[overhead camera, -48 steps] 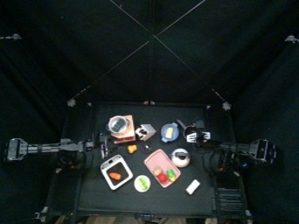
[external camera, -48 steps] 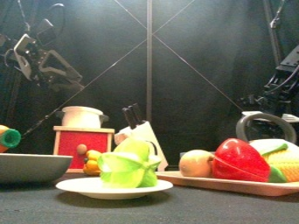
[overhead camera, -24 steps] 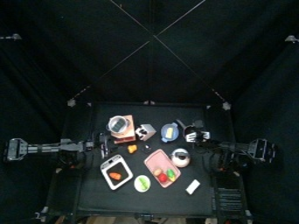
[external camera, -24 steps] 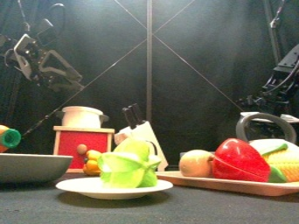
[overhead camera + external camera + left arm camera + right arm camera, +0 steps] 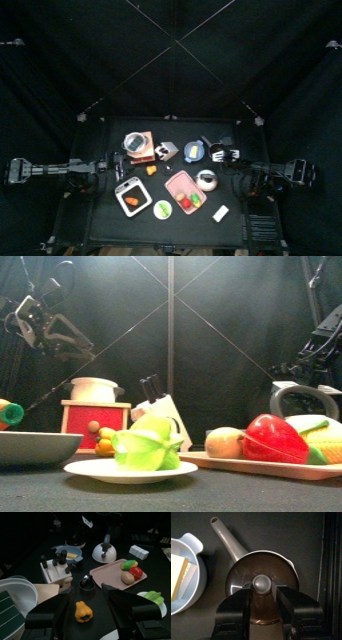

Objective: Place pot lid on pan

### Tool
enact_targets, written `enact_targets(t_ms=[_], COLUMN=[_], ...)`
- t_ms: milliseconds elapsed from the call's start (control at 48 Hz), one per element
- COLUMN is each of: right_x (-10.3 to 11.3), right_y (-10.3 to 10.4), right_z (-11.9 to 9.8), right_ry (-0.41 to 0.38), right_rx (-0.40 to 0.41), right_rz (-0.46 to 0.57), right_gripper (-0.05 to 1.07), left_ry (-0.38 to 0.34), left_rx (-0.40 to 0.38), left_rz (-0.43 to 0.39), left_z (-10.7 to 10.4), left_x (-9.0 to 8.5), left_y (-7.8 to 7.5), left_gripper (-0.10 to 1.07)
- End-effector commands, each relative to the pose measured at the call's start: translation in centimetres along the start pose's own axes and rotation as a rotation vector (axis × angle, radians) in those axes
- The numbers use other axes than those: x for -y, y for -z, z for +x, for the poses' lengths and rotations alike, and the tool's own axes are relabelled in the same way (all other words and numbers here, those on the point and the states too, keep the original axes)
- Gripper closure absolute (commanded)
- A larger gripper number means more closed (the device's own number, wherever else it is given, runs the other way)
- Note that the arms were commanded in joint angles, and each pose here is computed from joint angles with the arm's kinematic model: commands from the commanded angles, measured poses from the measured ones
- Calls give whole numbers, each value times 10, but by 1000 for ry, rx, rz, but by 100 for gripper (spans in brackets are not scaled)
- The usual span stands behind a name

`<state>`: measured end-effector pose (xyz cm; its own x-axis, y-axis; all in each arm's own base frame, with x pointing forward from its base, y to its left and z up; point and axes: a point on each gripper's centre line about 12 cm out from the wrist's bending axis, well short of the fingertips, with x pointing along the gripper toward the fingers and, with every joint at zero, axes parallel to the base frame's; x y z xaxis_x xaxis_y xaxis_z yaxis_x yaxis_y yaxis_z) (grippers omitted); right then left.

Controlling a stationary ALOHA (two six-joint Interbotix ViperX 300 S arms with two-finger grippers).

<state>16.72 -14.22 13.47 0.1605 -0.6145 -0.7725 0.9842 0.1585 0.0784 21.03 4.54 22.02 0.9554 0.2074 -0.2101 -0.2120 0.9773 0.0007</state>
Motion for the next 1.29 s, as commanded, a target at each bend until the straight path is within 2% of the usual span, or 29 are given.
enact_targets(t_ms=[0, 875, 1271], right_x=[-5, -5, -7], right_y=[-8, -4, -1], right_z=[-4, 0, -2], right_ry=[-20, -9, -17], right_rx=[23, 11, 0], right_rz=[18, -8, 1], right_gripper=[39, 37, 17], left_ry=[-3, -3, -3], left_rx=[18, 15, 17], left_rz=[1, 1, 1], left_z=[1, 1, 1], left_x=[-1, -1, -1], left_y=[-6, -5, -5], left_gripper=[11, 11, 11])
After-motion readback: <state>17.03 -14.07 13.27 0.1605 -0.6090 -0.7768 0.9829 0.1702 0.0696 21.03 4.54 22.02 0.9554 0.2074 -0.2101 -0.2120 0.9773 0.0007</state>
